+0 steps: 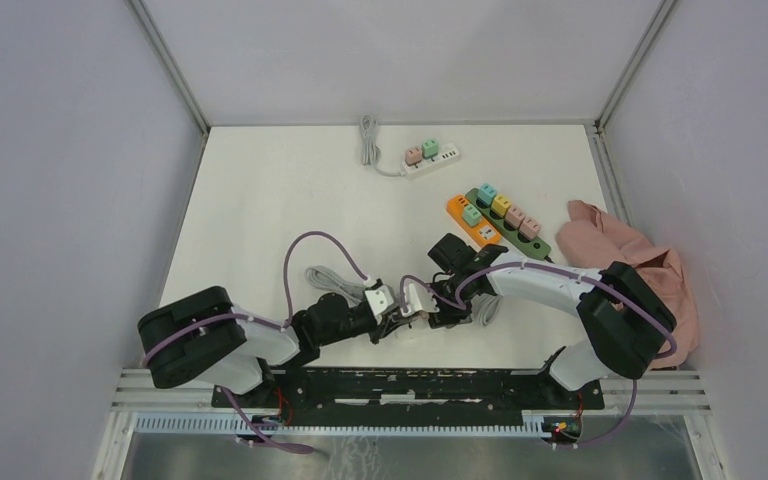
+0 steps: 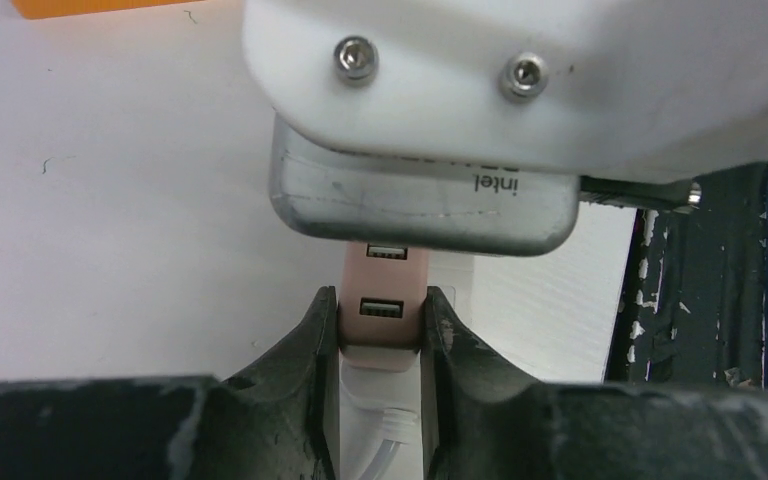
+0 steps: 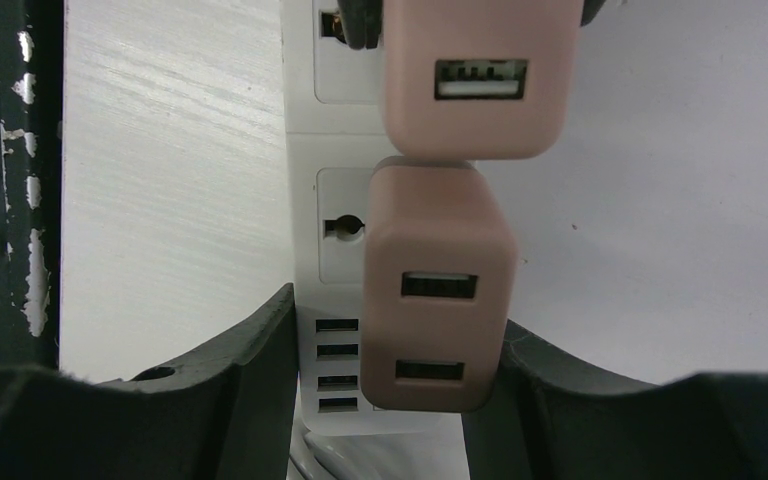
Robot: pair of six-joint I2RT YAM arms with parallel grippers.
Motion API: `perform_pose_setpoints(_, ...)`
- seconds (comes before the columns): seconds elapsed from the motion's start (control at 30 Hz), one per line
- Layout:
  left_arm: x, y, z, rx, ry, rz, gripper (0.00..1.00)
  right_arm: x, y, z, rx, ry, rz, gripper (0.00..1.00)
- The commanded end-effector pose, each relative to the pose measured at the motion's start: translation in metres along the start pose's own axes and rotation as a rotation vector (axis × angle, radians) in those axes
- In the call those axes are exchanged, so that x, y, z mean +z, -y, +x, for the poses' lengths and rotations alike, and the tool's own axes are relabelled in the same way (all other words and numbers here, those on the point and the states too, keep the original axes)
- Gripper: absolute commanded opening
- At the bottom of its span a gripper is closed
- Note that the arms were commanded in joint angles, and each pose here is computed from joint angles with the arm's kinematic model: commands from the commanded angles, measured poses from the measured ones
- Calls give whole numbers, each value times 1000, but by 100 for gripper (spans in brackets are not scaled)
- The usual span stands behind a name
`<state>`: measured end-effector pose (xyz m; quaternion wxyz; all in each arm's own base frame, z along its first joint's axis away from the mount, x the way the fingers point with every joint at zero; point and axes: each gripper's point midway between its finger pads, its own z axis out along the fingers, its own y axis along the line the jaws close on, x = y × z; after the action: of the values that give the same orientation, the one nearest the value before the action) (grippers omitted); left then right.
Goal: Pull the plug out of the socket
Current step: Remove the plug from the socket.
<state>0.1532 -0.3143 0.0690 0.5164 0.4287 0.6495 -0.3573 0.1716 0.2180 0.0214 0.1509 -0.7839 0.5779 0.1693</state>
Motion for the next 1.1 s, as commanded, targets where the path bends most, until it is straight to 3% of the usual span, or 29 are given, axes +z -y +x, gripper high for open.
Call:
perform_pose_setpoints(0.0, -2, 5, -54, 37, 206, 24, 3, -4, 6, -11, -16, 29, -2, 0)
perform_pose_setpoints(0.13, -10, -5, -78, -26, 284, -44, 3, -3, 9, -12, -15, 25, 7, 0)
perform_pose_setpoints(0.23, -9, -9, -77, 2, 266, -71, 3, -6, 13, -14, -11, 29, 33, 0)
perform_pose_setpoints(0.43, -8, -28, -28, 230, -1, -169, 3, -7, 17, -12, -6, 15, 51, 0)
perform_pose_setpoints(0.5, -12, -32, -19, 248, -59, -186, 3, -7, 17, -11, -6, 12, 54, 0)
perform_pose_setpoints(0.6, -15, -17, -31, 194, 10, -114, 3, -6, 17, -11, -3, 11, 50, 0)
perform_pose_setpoints(0.83, -5, 19, -53, -100, 111, 87, 3, -6, 16, -12, 5, 18, 45, 0)
perform_pose_setpoints(0.97, 6, 5, -48, -133, 50, 6, 3, -7, 17, -12, 19, 22, 45, 0)
perform_pose_setpoints(1.07, 11, -17, -34, -45, -61, -124, 3, -8, 19, -12, 30, 26, 50, 0)
